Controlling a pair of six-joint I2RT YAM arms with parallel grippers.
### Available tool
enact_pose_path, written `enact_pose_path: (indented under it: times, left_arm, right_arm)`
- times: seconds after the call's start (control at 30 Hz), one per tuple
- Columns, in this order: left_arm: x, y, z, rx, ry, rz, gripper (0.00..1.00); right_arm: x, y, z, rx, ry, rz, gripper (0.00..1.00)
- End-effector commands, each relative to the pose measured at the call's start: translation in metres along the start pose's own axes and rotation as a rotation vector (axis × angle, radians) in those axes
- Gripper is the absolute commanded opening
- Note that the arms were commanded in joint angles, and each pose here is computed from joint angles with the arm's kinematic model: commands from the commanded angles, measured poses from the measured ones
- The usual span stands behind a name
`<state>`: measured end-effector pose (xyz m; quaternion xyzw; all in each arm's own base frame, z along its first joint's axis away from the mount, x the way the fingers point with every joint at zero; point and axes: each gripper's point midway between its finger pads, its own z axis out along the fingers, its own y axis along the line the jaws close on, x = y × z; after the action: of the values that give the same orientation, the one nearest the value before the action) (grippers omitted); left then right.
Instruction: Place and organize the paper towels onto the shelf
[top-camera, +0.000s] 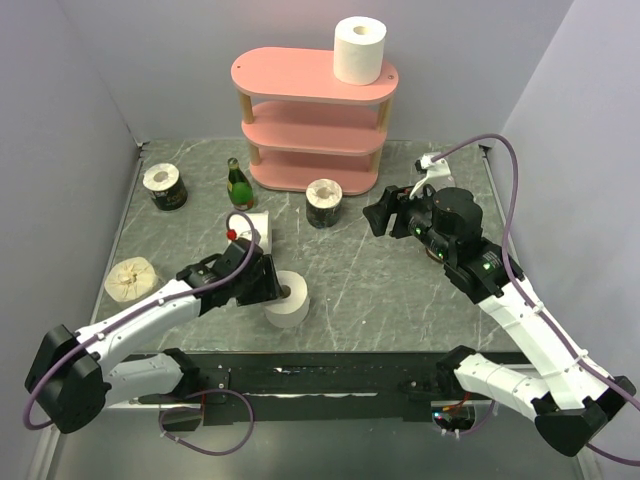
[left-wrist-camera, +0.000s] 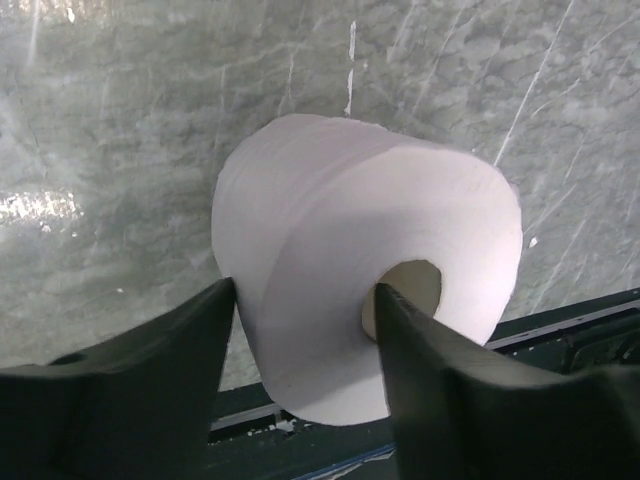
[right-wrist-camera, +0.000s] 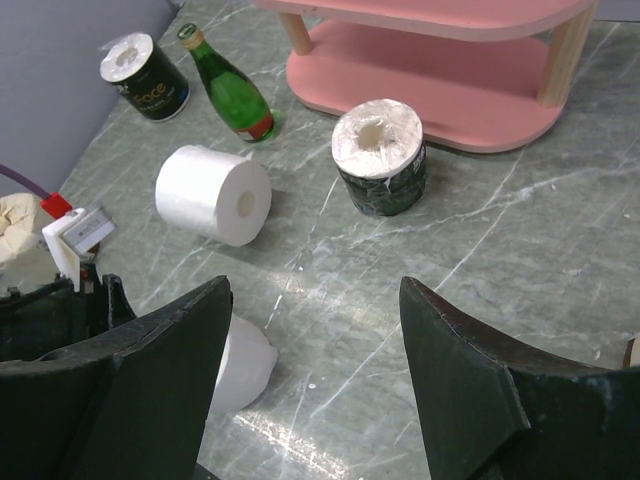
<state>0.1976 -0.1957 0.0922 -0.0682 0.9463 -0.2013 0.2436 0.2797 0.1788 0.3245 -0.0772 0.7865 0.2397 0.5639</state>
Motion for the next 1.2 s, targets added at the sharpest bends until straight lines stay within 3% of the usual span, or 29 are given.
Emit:
enact_pose_path:
  times: [0.0,0.03,0.2,0.33,0.53,0.6,0.63,0.77,0.8,0.83,0.9,1.17]
  left_arm:
    - [-0.006,-0.01,0.004,0.027,-0.02,0.003,0.57]
    - [-0.009,-0.011,0.001,0.031,-0.029,-0.002,0.49]
    - [-0.03,-0.026,-0.027,0.065,-0.091,-0.009,0.37]
    - [-0.096,-0.065,-0.09,0.123,-0.285,0.02,0.33]
    - [-0.199,-0.11,-0.17,0.091,-0.562,0.075,0.33]
    - [-0.226,-0.114,-0.173,0.047,-0.602,0.085,0.33]
    - [-0.246,-0.125,-0.196,0.077,-0.667,0.098,0.32]
    - [-0.304,-0.145,-0.219,0.147,-0.762,0.093,0.32]
    - [-0.32,-0.144,-0.203,0.132,-0.743,0.091,0.33]
    - [-0.338,-0.153,-0.226,0.169,-0.802,0.084,0.33]
    - [-0.367,-0.163,-0.236,0.189,-0.857,0.075,0.33]
    - [-0.419,-0.182,-0.256,0.344,-1.022,0.039,0.38]
  right_arm:
    - [-0.005,0.002,0.001,-0.005,-0.024,0.007,0.75]
    - [-0.006,0.002,-0.001,-0.002,-0.027,0.006,0.75]
    - [-0.008,0.001,-0.007,0.001,-0.031,0.003,0.75]
    - [-0.008,0.005,-0.016,-0.021,-0.033,0.015,0.75]
    - [-0.006,0.008,-0.03,-0.046,-0.033,0.037,0.75]
    - [-0.007,0.008,-0.034,-0.047,-0.036,0.035,0.75]
    - [-0.009,0.008,-0.039,-0.047,-0.042,0.036,0.75]
    - [-0.015,0.01,-0.047,-0.057,-0.062,0.032,0.75]
    - [-0.016,0.01,-0.049,-0.055,-0.061,0.024,0.75]
    - [-0.02,0.01,-0.051,-0.056,-0.069,0.02,0.75]
    - [-0.019,0.008,-0.053,-0.047,-0.067,0.008,0.75]
    - [-0.017,0.007,-0.061,-0.048,-0.076,0.004,0.75]
